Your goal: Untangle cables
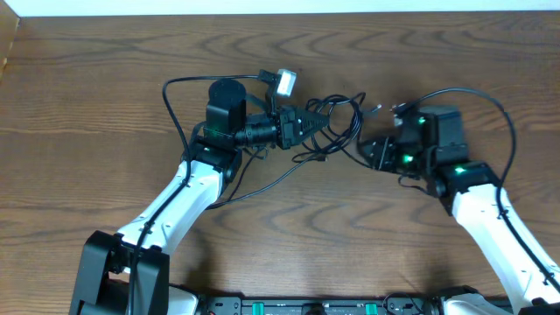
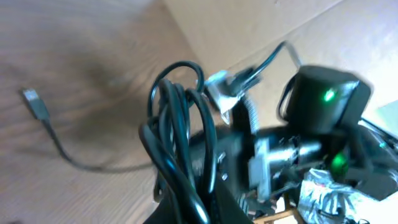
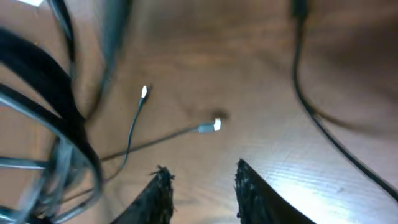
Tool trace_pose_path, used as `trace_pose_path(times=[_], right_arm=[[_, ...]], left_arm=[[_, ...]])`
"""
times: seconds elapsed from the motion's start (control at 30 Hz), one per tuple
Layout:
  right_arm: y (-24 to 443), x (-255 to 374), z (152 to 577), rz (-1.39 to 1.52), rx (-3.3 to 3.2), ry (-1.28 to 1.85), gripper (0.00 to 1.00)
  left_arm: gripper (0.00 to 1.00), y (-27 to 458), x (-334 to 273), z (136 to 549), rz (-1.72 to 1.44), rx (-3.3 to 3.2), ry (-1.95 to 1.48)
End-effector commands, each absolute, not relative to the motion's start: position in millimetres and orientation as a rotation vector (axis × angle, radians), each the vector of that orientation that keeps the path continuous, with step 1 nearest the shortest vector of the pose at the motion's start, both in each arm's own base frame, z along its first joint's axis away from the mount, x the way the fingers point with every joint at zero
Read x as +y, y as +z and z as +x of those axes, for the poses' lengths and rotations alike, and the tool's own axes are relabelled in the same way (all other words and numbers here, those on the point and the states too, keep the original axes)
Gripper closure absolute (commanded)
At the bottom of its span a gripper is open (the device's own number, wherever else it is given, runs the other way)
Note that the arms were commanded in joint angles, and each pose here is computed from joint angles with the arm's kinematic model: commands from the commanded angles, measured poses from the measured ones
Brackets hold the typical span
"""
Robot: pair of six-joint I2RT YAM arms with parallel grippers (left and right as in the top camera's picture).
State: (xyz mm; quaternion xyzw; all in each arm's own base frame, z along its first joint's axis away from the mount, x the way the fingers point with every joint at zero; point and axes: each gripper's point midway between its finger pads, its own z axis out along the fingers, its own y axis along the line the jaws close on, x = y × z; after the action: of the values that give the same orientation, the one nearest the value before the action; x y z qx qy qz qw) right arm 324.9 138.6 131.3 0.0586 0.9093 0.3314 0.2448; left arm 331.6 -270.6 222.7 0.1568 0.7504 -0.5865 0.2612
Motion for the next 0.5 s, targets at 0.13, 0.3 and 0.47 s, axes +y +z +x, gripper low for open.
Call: trace_pose_path(times=[0.13, 0.3, 0.47], right_arm=[[202, 115, 330, -0.055, 2.199, 0.928, 0.53], [208, 122, 332, 0.253, 2.223, 1.114, 0.62], [216, 125, 335, 0.566, 2.202, 1.299, 0.57]], left_arm=[[0.92, 219, -270, 327, 0.490, 2.028, -1.565], [0.92, 225, -273, 313, 0.617, 1.975, -1.620], [0.92, 228, -275, 302, 0.735, 1.908, -1.629]])
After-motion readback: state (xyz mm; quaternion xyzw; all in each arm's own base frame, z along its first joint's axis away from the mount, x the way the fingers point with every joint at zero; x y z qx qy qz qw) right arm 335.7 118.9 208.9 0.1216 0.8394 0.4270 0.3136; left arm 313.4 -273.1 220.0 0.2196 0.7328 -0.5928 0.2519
